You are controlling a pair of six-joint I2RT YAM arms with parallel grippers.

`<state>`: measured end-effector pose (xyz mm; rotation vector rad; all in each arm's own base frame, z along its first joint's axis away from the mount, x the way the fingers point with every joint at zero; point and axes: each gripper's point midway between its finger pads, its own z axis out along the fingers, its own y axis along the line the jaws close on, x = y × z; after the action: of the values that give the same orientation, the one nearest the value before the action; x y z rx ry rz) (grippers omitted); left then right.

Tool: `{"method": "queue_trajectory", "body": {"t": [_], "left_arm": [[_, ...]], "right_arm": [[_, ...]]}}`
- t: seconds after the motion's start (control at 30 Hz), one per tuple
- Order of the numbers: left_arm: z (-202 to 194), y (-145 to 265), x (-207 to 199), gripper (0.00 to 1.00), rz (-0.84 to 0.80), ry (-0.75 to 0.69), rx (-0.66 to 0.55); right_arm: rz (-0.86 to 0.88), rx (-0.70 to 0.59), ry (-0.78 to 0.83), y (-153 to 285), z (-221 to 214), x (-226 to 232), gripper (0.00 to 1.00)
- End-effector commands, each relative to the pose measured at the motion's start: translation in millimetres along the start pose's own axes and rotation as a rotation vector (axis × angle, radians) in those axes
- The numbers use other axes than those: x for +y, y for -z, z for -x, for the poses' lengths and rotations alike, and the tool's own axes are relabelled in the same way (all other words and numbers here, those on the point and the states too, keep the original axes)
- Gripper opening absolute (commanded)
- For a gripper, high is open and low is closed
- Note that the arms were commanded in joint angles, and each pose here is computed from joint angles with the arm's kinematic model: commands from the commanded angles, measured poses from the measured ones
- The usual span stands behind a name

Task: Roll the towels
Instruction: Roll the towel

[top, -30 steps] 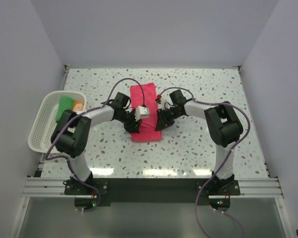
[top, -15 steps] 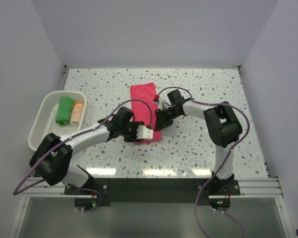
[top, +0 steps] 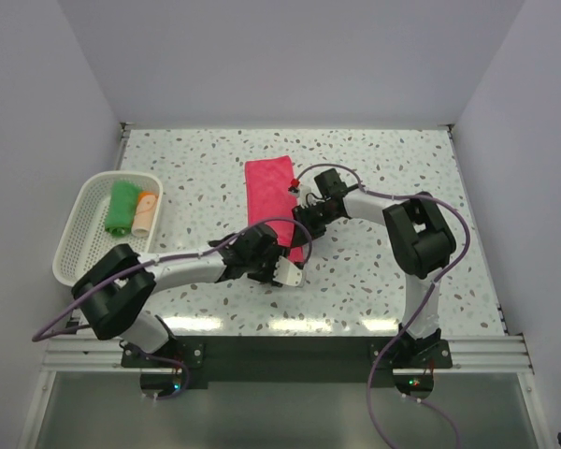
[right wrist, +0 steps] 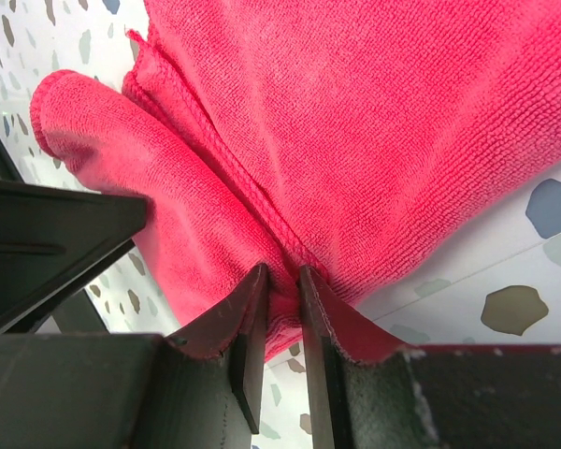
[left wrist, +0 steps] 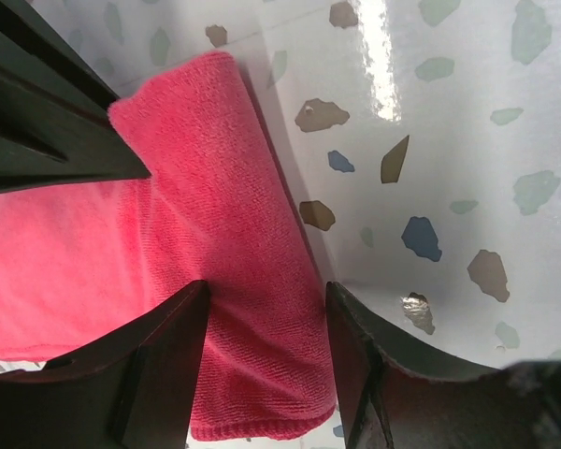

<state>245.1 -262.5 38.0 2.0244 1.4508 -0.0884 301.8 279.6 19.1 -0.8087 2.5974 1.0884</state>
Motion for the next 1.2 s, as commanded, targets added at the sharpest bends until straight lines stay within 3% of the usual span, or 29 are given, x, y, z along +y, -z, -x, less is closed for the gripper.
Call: {"method": "queue_trajectory", "body": {"t": [0.0, 0.13, 0.27, 0.37, 0.5, 0.6, 0.83, 0.97, 1.17], "left_arm": [[-4, -9, 5, 0.58, 0.046, -0.05, 0.008], [-10, -28, -7, 0.51, -0.025, -0.019, 0.023], [-25, -33, -11, 0.28, -0.156, 0.168, 0.022], [-25, -24, -11, 0.13, -0.256, 0.311, -0.037], [-12, -12, -26, 0.04, -0.394, 0.383, -0.094], [5, -3, -38, 0.02, -0.501, 0.451, -0.146], [8, -8, -52, 0.02, -0.706, 0.68, -0.142], [-8, -18, -45, 0.03, -0.759, 0.762, -0.12], [-22, -41, -23, 0.04, -0.808, 0.822, -0.097]], "right_arm": [[-0.129, 0.074, 0.012, -13, -22, -34, 0.24], [-0.123, 0.076, 0.008, -14, -22, -34, 0.24], [-0.111, 0.068, 0.037, -6, -20, -27, 0.27], [-0.1, 0.025, 0.069, 15, -10, -17, 0.32], [-0.089, -0.068, 0.107, 57, 10, -13, 0.46], [-0.095, -0.14, 0.154, 93, 26, -8, 0.57], [-0.149, -0.253, 0.406, 150, 19, 25, 0.61], [-0.141, -0.279, 0.534, 164, -2, 49, 0.57], [-0.136, -0.152, 0.723, 135, -27, 79, 0.49]]}}
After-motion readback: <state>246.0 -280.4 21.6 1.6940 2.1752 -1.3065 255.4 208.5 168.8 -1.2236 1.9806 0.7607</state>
